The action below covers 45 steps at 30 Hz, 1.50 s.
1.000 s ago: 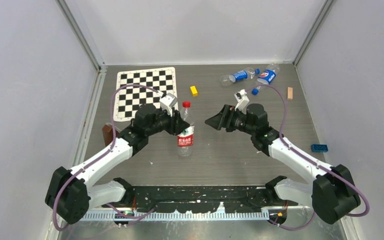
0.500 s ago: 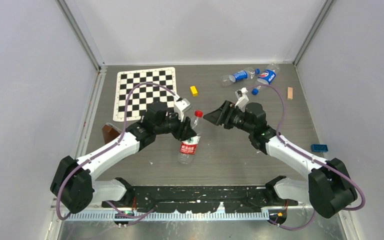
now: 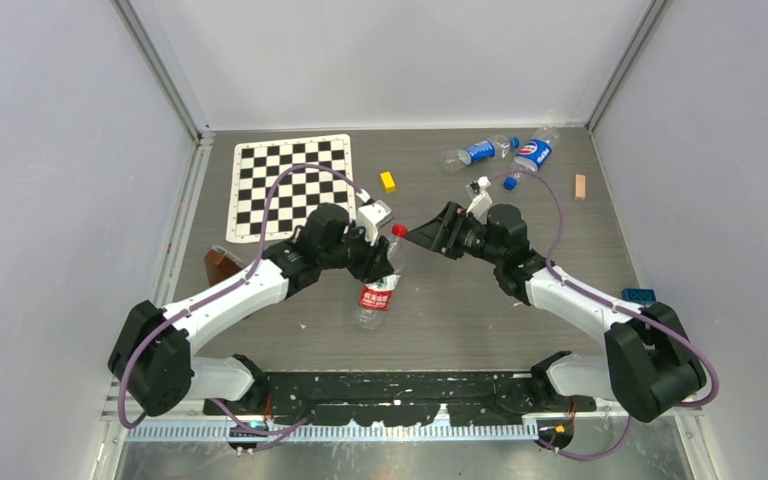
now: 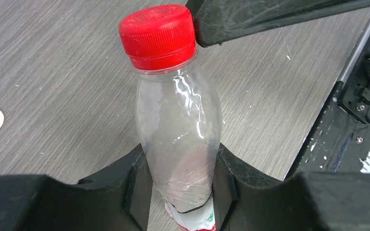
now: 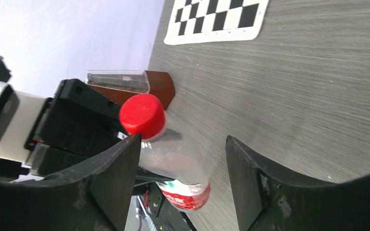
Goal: Unscrew the bottle caps
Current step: Pick up the plastic bottle at the center of the board.
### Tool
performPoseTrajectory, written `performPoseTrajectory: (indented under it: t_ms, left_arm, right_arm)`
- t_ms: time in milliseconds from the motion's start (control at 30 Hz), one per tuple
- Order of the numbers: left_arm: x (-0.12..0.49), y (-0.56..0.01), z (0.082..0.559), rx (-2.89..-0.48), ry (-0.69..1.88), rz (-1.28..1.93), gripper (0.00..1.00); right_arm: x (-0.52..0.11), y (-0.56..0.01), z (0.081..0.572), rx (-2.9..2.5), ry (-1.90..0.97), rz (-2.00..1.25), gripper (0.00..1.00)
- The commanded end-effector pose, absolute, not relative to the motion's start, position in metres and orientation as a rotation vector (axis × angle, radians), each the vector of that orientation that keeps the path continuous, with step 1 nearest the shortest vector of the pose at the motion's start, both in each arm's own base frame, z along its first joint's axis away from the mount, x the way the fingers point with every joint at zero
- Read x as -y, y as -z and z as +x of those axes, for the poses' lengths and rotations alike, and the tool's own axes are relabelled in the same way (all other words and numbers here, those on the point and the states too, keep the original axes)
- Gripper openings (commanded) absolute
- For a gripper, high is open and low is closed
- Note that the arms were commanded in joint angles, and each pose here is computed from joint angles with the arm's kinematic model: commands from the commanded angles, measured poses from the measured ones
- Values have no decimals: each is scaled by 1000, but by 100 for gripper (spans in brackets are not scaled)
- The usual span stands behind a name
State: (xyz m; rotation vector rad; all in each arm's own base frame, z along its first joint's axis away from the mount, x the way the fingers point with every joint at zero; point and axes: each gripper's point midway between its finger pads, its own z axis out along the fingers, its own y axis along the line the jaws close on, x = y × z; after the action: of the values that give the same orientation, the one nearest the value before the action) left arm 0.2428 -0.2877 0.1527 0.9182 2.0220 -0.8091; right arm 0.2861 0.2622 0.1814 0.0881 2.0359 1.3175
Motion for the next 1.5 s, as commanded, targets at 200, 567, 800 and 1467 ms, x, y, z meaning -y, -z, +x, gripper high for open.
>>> performPoseTrajectory:
  t_ms: [200,567,800,1467]
  left_arm:
    - [306,-167,239,-1946,838,980,32]
    - [329,-163,230,-1898,782,1044,32]
    - [326,-163,227,-1869,781,1045,33]
    - [314,-163,235,-1882,697,999,40]
  right_arm:
    - [-269,-234,283,-1828,-1432,34,70]
    - [-282,-219,285,-1900,-1477,-23,39]
    - [-282,-217,280,-1916,-1469,-58,19]
    - [-275,-219,279,-1929,-1405,-59,52]
